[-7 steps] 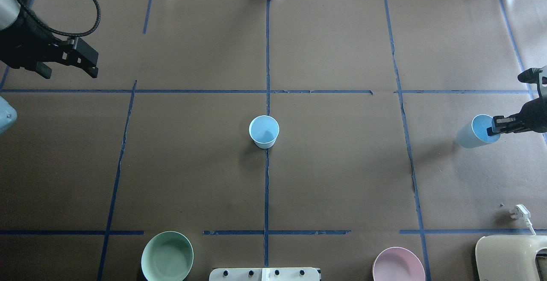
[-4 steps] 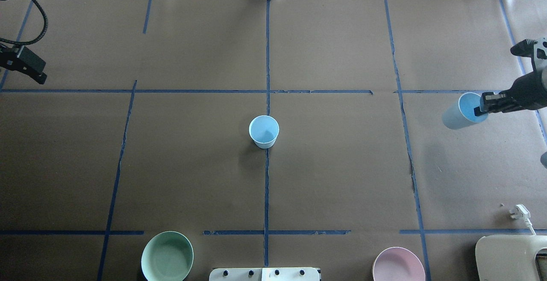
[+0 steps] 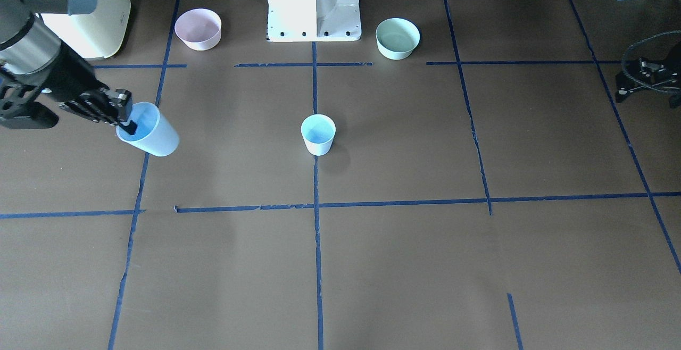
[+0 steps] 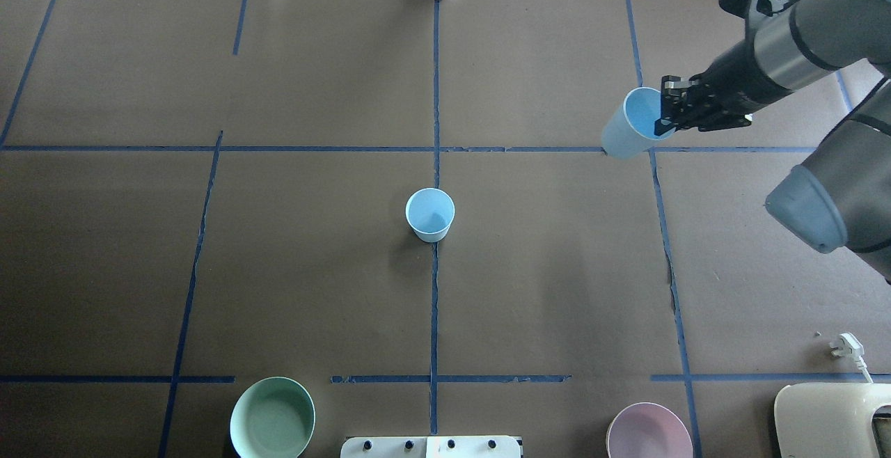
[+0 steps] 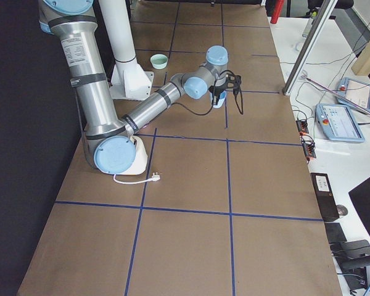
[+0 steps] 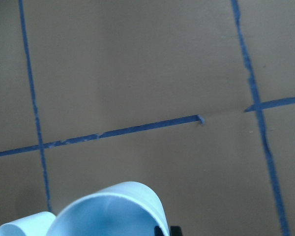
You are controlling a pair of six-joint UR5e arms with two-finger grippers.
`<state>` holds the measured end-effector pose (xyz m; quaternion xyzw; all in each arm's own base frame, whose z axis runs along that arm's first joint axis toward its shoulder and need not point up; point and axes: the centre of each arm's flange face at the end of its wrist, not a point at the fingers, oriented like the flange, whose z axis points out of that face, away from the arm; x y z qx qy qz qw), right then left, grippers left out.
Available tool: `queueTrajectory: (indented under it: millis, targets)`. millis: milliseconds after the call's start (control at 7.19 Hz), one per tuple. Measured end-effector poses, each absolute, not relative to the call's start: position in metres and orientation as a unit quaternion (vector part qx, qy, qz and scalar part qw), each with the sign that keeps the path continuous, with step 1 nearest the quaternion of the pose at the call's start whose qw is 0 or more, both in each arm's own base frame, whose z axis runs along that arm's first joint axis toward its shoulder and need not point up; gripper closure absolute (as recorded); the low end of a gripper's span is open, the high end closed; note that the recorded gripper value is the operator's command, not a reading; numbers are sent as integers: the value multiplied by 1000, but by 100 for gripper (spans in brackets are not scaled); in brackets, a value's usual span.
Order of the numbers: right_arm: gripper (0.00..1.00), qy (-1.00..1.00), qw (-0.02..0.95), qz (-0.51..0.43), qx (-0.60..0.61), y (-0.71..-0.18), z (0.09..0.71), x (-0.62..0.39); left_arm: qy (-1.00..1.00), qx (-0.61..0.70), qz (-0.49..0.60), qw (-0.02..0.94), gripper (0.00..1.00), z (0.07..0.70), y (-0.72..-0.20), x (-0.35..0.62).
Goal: Stack blue cups with both arms
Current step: 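Carry the cup with the right gripper over the center cup and lower it in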
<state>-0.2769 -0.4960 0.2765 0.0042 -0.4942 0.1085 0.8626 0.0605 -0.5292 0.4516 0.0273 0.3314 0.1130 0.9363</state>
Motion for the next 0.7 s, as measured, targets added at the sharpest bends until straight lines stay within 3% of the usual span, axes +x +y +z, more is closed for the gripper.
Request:
queueTrajectory:
  millis: [695]
  targets:
    - [100,-479,872,99,14,-423,163,-431,327,47,133,934,0,521,-556,22]
